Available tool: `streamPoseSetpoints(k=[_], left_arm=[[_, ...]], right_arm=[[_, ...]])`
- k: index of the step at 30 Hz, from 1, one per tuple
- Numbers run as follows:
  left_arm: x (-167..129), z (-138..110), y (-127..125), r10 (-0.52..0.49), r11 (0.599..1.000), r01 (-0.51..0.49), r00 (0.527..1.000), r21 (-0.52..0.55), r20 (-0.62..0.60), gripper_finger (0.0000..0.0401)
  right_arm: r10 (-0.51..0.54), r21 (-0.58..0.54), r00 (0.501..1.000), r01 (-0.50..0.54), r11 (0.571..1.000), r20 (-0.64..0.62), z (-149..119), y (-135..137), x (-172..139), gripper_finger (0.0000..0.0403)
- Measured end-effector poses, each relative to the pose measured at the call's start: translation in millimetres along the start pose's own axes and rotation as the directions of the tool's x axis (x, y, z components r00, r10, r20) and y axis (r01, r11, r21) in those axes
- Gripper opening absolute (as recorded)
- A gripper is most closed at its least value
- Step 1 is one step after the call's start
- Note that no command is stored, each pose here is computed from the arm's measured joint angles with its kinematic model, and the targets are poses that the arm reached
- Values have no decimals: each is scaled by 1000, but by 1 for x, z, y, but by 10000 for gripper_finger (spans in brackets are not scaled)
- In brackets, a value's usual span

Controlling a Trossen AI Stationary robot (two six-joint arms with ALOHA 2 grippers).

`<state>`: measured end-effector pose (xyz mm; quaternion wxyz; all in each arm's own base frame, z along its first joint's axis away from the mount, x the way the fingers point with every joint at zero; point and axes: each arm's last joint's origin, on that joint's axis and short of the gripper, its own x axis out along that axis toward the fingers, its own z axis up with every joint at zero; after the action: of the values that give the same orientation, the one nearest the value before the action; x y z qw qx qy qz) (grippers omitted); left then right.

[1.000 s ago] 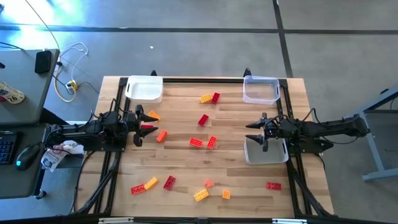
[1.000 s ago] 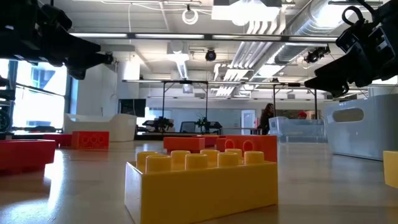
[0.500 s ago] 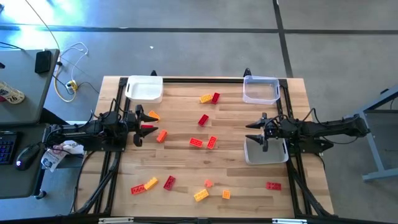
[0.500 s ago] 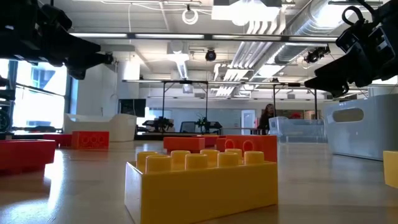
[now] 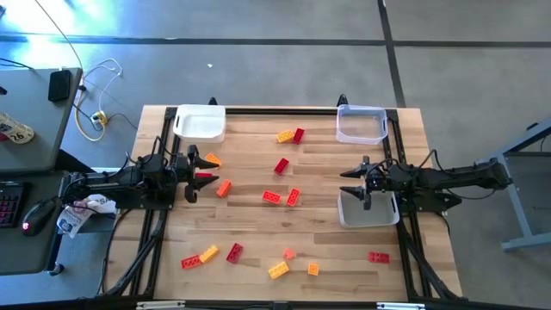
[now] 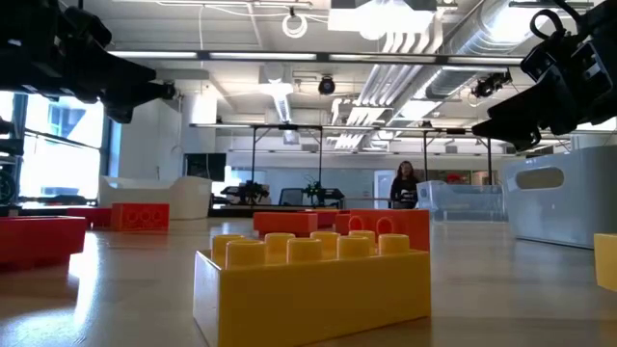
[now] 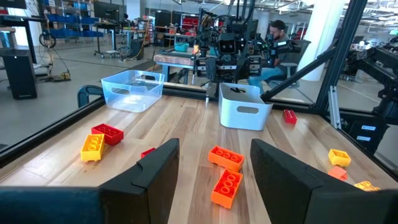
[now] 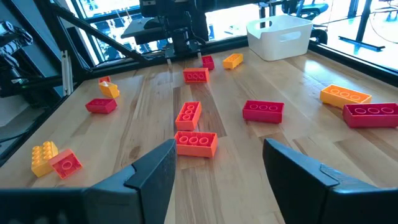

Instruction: Sort & place blocks by color

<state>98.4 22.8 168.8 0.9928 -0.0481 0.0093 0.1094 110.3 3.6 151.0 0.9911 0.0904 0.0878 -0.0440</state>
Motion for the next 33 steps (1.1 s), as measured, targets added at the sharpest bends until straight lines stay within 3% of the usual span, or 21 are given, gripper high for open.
streamPoseSetpoints(k=[16, 33], left_arm=[[0, 0, 0, 0, 1000, 0, 1000, 0, 0, 188], [0, 0, 0, 0, 1000, 0, 1000, 0, 0, 188]], right_arm=[[0, 5, 1000, 0, 1000, 0, 0, 0, 0, 226], [-3, 200, 1000, -3, 980, 28, 3, 0, 0, 226]])
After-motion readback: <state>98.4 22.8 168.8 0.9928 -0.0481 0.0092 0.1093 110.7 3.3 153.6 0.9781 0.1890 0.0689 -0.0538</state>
